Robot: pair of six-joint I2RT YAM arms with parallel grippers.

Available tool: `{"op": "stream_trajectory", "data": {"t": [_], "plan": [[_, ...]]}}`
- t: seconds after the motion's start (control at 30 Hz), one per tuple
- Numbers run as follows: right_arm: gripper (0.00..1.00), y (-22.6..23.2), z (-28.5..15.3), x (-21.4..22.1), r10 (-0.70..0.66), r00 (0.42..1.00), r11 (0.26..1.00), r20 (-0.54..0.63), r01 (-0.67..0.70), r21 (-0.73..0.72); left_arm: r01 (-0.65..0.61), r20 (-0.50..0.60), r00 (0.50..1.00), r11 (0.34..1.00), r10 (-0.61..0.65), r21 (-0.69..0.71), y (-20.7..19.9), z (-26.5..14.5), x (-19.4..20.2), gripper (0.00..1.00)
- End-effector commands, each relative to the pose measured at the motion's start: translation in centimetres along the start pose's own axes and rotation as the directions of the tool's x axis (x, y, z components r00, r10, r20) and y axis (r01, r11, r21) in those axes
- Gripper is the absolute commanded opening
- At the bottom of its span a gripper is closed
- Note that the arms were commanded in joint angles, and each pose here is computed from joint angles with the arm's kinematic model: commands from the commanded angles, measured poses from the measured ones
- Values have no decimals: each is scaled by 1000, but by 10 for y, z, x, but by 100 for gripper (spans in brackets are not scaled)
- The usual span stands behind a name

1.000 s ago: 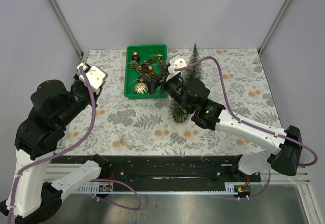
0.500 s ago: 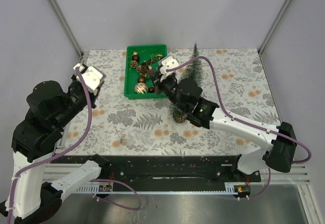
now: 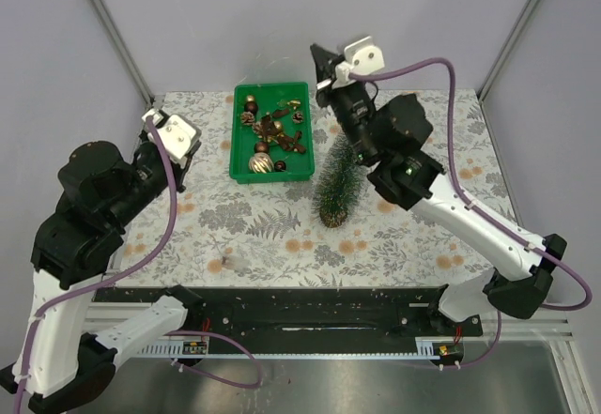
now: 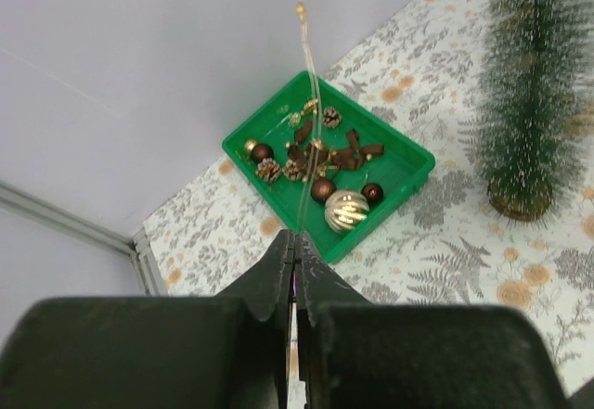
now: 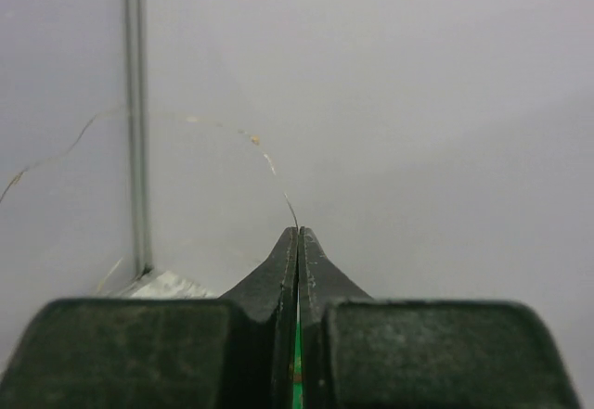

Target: Decorate the small christmas tree

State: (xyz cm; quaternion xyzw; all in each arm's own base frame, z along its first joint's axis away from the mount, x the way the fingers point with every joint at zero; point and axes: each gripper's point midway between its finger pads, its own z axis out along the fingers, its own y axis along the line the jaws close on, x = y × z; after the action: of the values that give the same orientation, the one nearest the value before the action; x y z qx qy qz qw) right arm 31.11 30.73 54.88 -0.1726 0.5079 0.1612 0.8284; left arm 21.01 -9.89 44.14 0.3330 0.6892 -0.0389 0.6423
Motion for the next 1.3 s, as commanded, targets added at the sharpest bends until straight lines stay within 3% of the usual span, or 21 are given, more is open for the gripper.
{"op": "stream_trajectory", "data": {"t": [0.0,0.4,0.77,0.97,1.27], "plan": [[0,-36,24,-31,-159,987,983,30,155,94,19,80,997,1000,-20,14,1,27,-22,2],[0,-113,71,-42,-453,890,844,-56,449,292,44,105,994,998,-40,-36,16,108,-41,1],[0,-213,76,-21,-367,924,821,-103,374,432,87,110,991,995,-82,-41,17,168,-42,0],[0,-235,71,-20,-337,937,817,-92,340,466,110,142,985,991,-99,-72,30,185,-64,0],[0,-266,76,5,-307,943,800,-132,331,501,80,134,988,997,-81,17,4,217,-68,2]]}}
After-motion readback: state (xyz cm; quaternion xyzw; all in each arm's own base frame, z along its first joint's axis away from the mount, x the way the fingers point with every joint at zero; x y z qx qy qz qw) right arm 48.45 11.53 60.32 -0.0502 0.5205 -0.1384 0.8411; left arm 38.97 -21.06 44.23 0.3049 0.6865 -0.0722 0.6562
